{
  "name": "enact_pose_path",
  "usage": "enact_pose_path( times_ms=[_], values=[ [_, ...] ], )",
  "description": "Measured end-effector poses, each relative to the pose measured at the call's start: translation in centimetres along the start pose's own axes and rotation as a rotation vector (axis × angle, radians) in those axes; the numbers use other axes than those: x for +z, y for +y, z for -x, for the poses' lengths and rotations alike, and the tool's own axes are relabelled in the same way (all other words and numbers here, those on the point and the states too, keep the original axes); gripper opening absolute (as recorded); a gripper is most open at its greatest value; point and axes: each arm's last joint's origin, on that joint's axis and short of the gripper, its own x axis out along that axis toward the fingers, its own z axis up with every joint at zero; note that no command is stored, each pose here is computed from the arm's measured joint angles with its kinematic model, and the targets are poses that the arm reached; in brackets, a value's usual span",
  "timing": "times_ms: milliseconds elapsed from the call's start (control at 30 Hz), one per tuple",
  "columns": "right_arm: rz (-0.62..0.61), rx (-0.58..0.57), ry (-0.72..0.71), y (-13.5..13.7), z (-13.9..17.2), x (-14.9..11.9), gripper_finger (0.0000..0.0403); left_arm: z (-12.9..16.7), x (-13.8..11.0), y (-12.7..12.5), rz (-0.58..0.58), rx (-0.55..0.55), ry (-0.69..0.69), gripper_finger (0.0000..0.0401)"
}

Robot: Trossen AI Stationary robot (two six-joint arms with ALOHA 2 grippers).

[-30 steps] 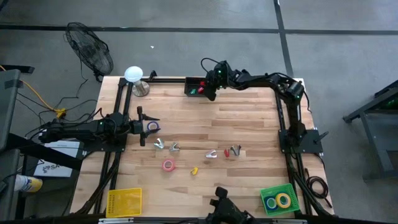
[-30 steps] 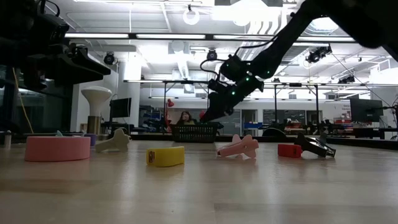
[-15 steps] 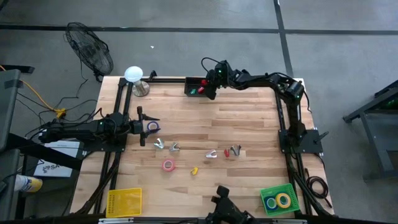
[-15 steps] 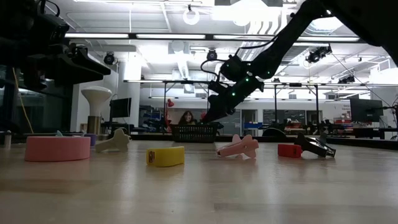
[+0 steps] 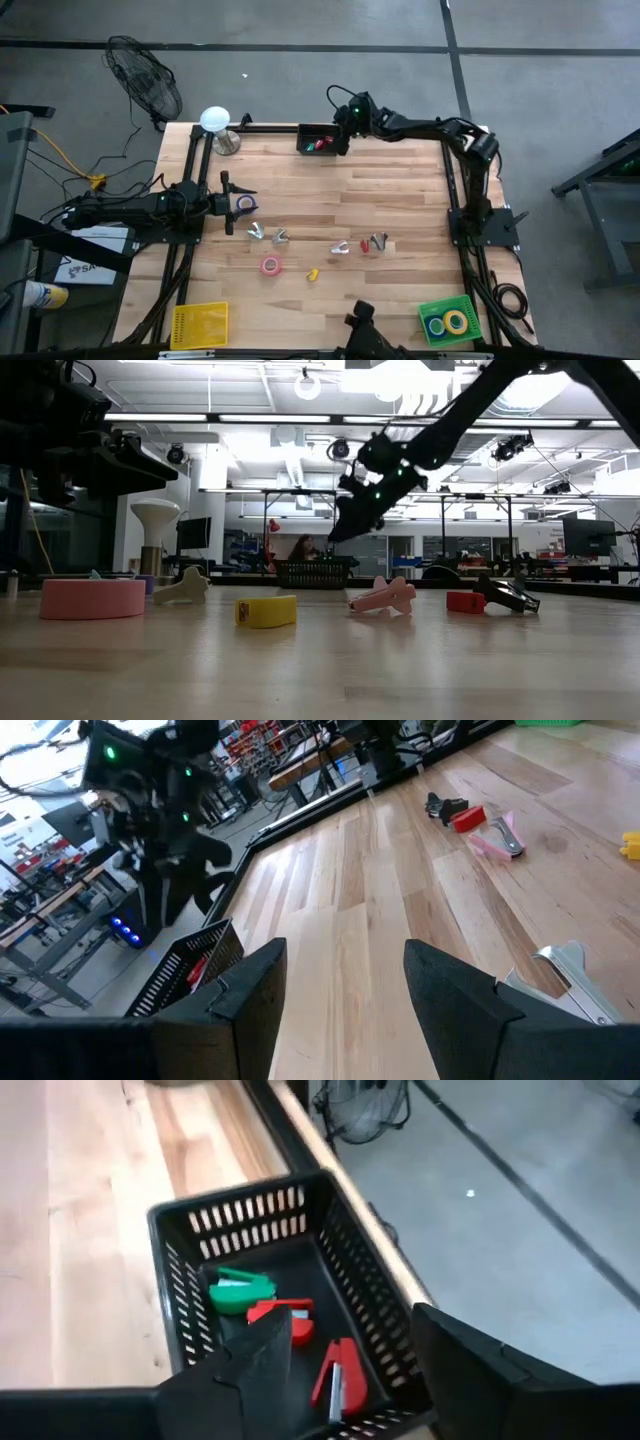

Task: Pick and place Stapler, Stapler remover, tape
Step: Put the black staple remover into the yellow bin

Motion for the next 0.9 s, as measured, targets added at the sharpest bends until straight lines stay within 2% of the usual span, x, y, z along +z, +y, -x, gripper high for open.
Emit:
enact_pose_path(
  times_ms=[133,267,433,667,800,900],
  values=[
    [0.017,0.028,0.026,1.3,2.4,1.5,0.0201,0.0,0.0,0.0,0.0,0.0,0.0,0.0197],
    [0.007,0.054,0.133,3.2,5.1,2.1,0.02,0.0,0.0,0.0,0.0,0.0,0.0,0.0197],
    [-0.124,-0.022,0.306,5.5,9.0,2.3,0.0201,0.0,0.0,0.0,0.0,0.0,0.0,0.0197],
    [-0.341,-0.054,0.546,9.4,13.2,1.3,0.0201,0.0,0.0,0.0,0.0,0.0,0.0,0.0197],
    [-0.374,-0.125,0.713,13.1,14.6,-0.1,0.02,0.0,0.0,0.0,0.0,0.0,0.0,0.0197],
    [-0.369,-0.191,0.787,16.2,15.6,-1.4,0.02,0.0,0.0,0.0,0.0,0.0,0.0,0.0197]
  ],
)
